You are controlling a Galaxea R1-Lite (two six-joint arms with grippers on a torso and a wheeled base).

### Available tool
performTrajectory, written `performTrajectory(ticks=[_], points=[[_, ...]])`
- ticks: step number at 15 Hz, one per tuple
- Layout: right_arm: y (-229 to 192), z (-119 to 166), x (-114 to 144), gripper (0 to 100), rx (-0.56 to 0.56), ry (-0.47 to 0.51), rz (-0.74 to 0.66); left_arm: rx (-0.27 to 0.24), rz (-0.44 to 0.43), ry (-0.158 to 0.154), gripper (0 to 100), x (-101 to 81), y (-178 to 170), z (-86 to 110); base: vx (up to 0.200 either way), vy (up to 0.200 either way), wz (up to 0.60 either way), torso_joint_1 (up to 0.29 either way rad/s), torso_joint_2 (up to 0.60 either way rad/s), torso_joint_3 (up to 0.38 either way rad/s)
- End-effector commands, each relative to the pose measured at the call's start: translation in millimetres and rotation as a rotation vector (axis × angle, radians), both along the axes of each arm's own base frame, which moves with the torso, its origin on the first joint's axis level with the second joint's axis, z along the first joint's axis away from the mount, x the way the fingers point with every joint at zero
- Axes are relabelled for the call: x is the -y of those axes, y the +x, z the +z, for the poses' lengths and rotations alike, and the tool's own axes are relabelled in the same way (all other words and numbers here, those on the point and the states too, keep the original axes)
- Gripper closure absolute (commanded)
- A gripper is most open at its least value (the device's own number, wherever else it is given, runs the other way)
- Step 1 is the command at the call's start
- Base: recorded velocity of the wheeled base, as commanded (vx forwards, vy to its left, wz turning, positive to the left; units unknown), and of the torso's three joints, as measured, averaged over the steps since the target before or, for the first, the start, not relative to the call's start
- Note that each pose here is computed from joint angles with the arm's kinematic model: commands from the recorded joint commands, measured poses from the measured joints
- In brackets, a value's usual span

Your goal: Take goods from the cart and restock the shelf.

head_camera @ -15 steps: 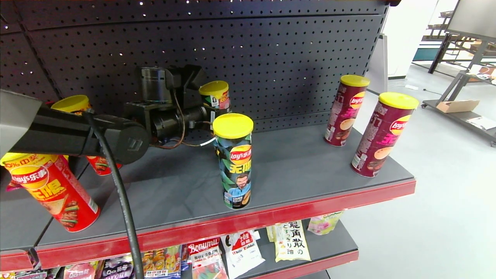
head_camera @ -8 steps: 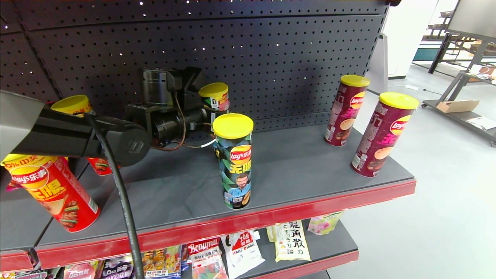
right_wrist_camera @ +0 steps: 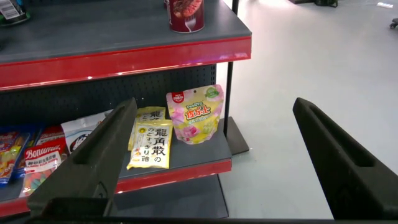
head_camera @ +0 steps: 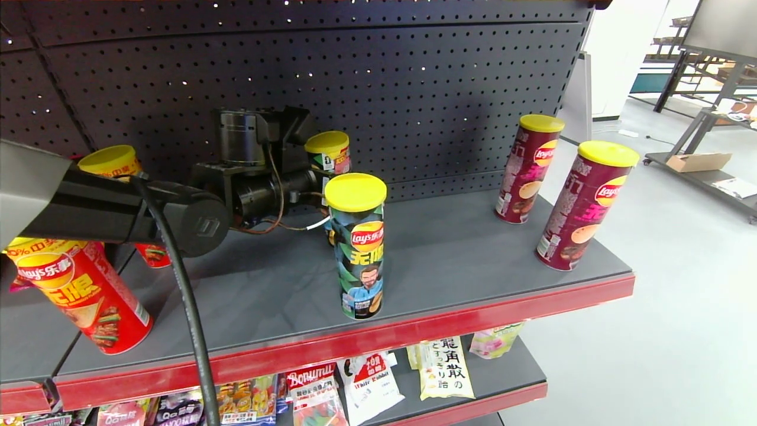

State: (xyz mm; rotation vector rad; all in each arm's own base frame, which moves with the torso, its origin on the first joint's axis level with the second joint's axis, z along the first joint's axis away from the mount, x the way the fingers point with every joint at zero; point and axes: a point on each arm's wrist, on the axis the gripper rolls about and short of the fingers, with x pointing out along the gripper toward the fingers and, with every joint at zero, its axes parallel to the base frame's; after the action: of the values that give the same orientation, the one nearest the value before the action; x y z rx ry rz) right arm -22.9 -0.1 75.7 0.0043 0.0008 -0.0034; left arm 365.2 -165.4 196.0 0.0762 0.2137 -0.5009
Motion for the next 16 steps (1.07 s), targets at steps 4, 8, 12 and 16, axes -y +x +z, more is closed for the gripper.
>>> performTrajectory(ticks=[4, 8, 12, 16], points=[[-0.1, 0.1, 0.0, 0, 0.001, 0.000, 0.000, -0.006, -0.004, 0.000, 100, 0.3, -0.4, -0.1, 0.000, 0.000, 0.00, 0.000, 0.00, 0.000], [0.1, -0.3, 0.0, 0, -0.001, 0.000, 0.000, -0.021, -0.004, 0.005, 100, -0.3, -1.8, 0.7, 0.000, 0.000, 0.00, 0.000, 0.00, 0.000], [-0.1, 0.1, 0.0, 0, 0.001, 0.000, -0.001, -0.025, -0.005, 0.007, 100, 0.1, -2.4, -0.6, 0.000, 0.000, 0.00, 0.000, 0.00, 0.000], [-0.1, 0.1, 0.0, 0, 0.001, 0.000, -0.001, -0.023, -0.007, 0.006, 0, 0.1, -3.9, 1.3, 0.000, 0.000, 0.00, 0.000, 0.00, 0.000]])
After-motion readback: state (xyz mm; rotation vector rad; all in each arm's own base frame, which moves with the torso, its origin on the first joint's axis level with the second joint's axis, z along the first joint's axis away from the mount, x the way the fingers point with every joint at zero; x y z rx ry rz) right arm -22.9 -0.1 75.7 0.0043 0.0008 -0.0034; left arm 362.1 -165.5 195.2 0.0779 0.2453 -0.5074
